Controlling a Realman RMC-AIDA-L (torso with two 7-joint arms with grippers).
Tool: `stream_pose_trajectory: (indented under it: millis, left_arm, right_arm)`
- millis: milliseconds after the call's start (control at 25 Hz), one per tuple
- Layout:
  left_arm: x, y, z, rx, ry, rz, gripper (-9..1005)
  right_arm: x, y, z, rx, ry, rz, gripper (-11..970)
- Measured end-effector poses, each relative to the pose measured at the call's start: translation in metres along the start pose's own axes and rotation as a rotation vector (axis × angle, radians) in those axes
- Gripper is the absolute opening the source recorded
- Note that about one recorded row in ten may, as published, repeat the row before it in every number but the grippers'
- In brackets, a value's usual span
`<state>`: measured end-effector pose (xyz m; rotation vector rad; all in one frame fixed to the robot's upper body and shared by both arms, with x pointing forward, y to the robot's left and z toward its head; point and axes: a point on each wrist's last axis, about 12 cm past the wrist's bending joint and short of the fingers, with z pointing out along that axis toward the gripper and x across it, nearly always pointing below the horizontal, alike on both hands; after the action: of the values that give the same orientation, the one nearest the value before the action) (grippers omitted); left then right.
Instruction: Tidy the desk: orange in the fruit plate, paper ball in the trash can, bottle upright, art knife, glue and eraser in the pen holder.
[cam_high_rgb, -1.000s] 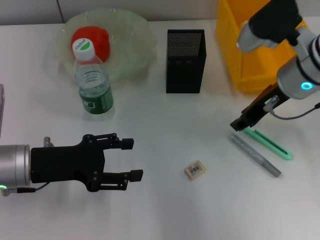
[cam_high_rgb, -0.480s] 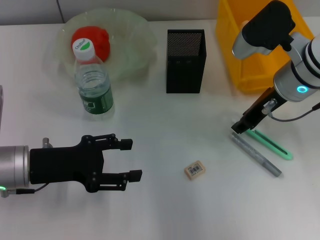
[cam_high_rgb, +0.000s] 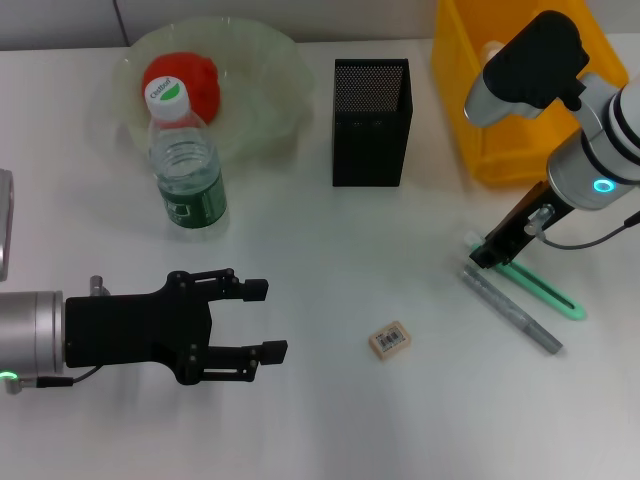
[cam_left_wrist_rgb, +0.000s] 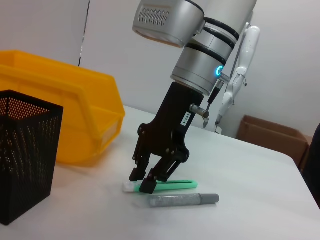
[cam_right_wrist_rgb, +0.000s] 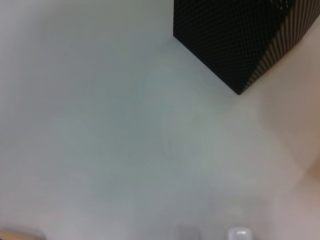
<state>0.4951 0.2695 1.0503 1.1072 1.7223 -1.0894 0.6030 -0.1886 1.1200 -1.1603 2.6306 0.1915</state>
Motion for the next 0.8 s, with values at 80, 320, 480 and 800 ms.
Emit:
stream_pose_trajectory:
  millis: [80, 320, 480, 800]
  left_arm:
    - [0.000, 0.000, 0.000, -0.001, 0.001, 0.000, 796]
    - [0.000, 0.000, 0.001, -0.001, 0.001, 0.000, 796]
    - [0.000, 0.000, 0.001, -0.002, 0.002, 0.000, 796]
    - [0.000, 0.000, 0.000, -0.002, 0.000, 0.002, 796]
  right_arm:
    - [0.001, 0.000, 0.001, -0.001, 0.005, 0.000, 279]
    - [0.001, 0.000, 0.002, 0.000, 0.008, 0.000, 222]
    - [0.002, -0.001, 0.002, 0.002, 0.006, 0.001, 183]
    - [0.004, -0.014, -0.039, -0.064, -0.192, 0.088, 176]
